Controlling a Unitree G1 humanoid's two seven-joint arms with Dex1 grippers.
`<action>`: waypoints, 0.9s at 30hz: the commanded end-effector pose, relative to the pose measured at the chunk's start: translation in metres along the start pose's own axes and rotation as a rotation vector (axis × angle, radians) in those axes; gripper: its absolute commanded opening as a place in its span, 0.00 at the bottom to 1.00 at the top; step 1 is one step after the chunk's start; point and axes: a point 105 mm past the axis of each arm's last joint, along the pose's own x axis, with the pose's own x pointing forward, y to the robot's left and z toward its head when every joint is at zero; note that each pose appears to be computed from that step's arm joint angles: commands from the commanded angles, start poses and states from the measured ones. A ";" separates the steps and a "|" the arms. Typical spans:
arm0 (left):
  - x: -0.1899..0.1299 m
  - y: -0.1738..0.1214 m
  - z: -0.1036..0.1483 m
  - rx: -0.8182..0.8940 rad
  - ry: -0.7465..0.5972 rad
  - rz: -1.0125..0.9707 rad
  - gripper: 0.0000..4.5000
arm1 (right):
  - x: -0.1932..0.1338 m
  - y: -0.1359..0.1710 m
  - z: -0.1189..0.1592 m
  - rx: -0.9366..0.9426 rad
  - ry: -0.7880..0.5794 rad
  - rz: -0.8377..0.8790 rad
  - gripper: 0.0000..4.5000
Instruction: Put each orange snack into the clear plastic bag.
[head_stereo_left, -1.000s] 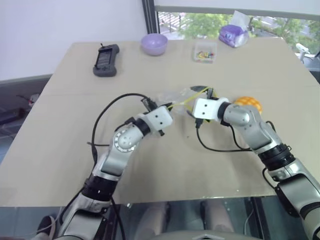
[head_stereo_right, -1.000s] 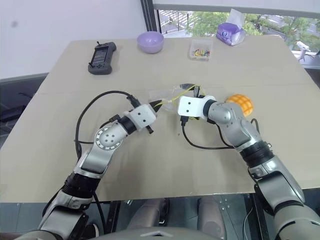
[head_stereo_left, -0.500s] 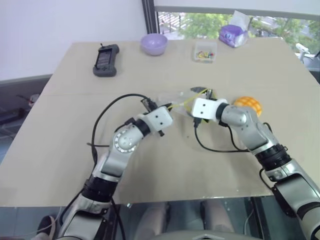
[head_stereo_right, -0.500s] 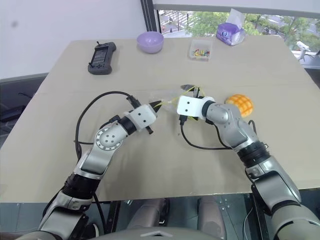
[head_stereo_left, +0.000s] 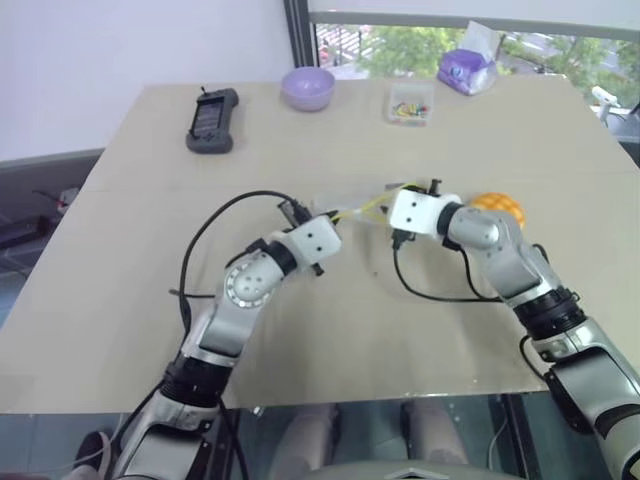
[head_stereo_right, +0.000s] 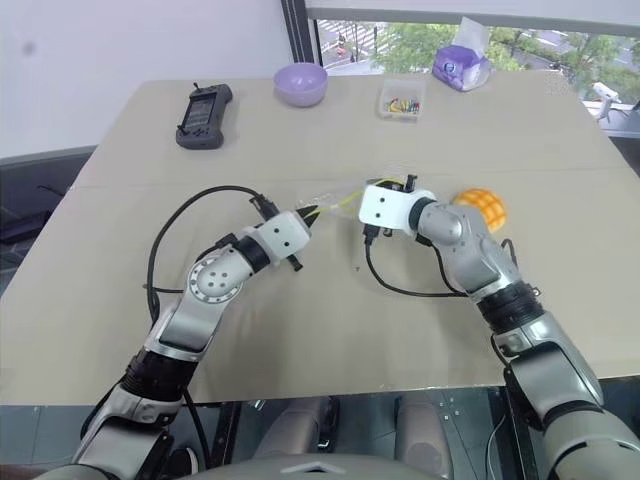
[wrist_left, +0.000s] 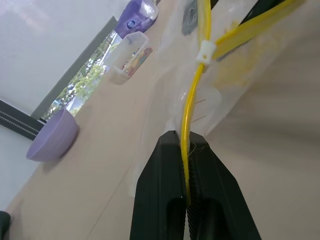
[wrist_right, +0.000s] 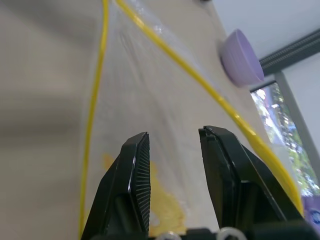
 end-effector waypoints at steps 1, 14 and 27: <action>-0.004 0.013 0.004 0.025 -0.009 0.054 0.00 | -0.020 -0.013 0.024 0.032 -0.100 0.000 0.38; -0.006 0.017 -0.001 0.025 0.017 0.076 0.00 | -0.103 -0.028 -0.056 0.493 0.180 -0.174 0.56; -0.003 0.015 0.001 0.021 0.007 0.067 0.00 | -0.126 -0.018 -0.129 0.984 0.404 -0.434 0.99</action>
